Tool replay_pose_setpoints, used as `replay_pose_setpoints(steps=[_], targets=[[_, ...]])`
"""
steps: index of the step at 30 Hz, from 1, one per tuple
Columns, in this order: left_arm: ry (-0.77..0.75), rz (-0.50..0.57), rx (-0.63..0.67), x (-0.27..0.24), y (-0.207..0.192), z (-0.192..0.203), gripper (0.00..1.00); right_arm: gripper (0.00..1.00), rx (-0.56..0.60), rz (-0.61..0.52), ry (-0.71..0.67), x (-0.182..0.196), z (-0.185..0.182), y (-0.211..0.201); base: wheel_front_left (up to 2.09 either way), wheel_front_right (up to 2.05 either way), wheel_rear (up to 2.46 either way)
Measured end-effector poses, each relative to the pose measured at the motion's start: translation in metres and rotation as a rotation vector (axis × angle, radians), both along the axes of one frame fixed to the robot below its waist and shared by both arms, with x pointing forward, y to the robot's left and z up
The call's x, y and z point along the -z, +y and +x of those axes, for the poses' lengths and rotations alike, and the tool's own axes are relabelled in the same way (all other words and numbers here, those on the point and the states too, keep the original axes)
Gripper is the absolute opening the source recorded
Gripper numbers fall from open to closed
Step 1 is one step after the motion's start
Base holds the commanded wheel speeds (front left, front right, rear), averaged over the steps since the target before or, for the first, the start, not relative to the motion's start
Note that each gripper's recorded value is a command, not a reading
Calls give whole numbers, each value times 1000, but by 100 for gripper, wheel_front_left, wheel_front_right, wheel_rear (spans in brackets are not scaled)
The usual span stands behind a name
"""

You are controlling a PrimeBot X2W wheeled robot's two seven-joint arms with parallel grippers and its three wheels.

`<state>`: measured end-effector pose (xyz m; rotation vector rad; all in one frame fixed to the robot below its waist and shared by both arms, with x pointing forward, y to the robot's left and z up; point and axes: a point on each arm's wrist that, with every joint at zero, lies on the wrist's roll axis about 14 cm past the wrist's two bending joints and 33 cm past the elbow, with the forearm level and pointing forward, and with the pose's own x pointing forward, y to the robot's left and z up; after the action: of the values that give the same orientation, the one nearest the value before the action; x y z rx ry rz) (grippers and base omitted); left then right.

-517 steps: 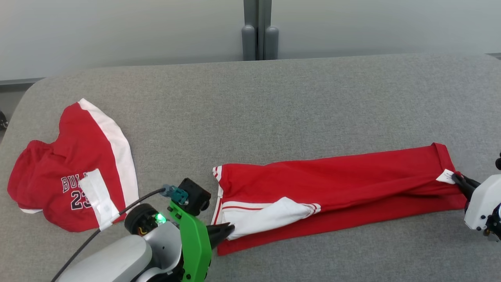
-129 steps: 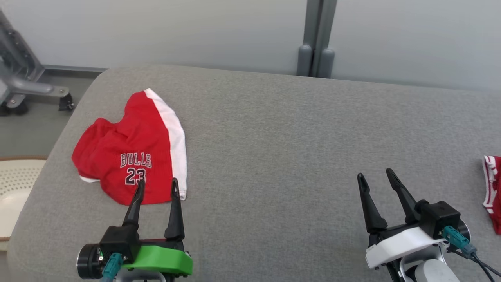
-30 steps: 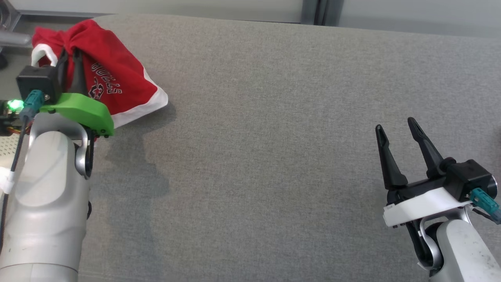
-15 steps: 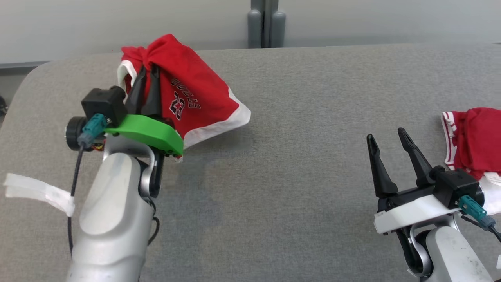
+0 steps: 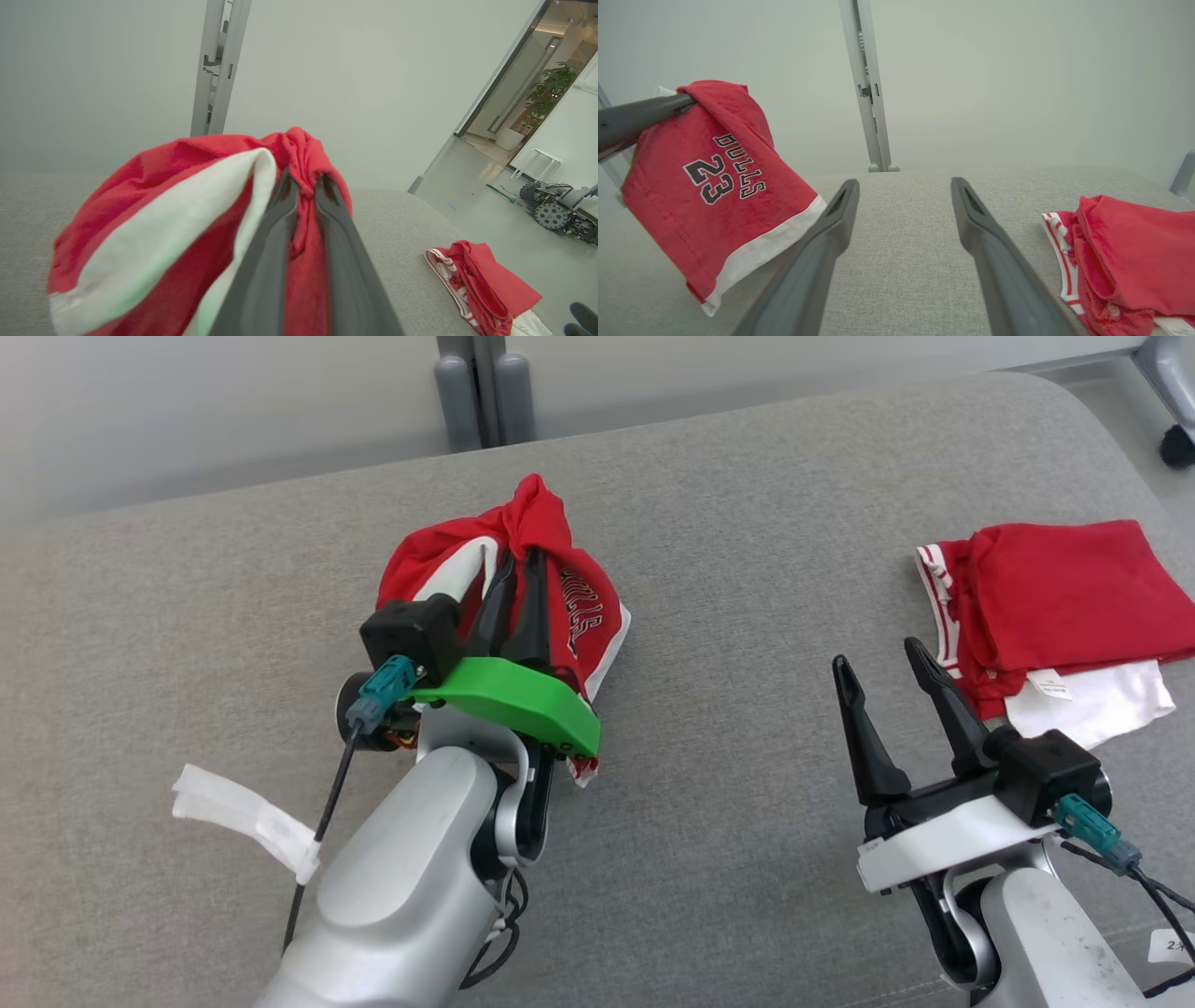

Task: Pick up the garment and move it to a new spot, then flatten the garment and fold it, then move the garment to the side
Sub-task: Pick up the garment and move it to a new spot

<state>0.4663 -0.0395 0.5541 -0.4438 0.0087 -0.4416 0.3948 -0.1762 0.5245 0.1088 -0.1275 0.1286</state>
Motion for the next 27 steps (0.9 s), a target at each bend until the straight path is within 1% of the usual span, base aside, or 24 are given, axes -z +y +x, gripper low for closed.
replay_pose_setpoints(steps=[2, 3, 4, 5, 11, 14, 16, 20, 25, 27], targets=[[-6, 3, 18, -3, -12, 0, 0, 100, 15, -2, 7, 2, -2, -5, 0, 0, 0], [-5, 17, 36, 0, -20, -2, 29, 100, 24, -2, 13, 4, -3, -8, 0, 0, 0], [7, 36, 59, 7, -29, -6, 54, 100, 32, 1, 15, 4, -4, -10, 0, 0, 0], [21, 59, 82, 15, -36, -10, 100, 100, 37, 2, 15, 4, -4, -11, 0, 0, 0], [87, 158, 240, 58, -71, -37, 100, 100, 75, 1, 28, 8, -6, -23, 0, 0, 0], [88, 182, 306, 65, -79, -48, 100, 100, 77, 5, 28, 8, -5, -23, 0, 0, 0], [70, 190, 315, 61, -80, -48, 100, 100, 68, 6, 25, 7, -3, -20, 0, 0, 0], [11, 179, 299, 42, -75, -43, 100, 100, 49, 9, 15, 4, 0, -13, 0, 0, 0], [-147, 148, 167, -9, -45, -21, 100, 100, 7, 9, -2, 0, 6, 0, 0, 0, 0], [-202, 156, 89, -23, -23, -14, 100, 100, -6, 12, -8, -2, 7, 4, 0, 0, 0]])
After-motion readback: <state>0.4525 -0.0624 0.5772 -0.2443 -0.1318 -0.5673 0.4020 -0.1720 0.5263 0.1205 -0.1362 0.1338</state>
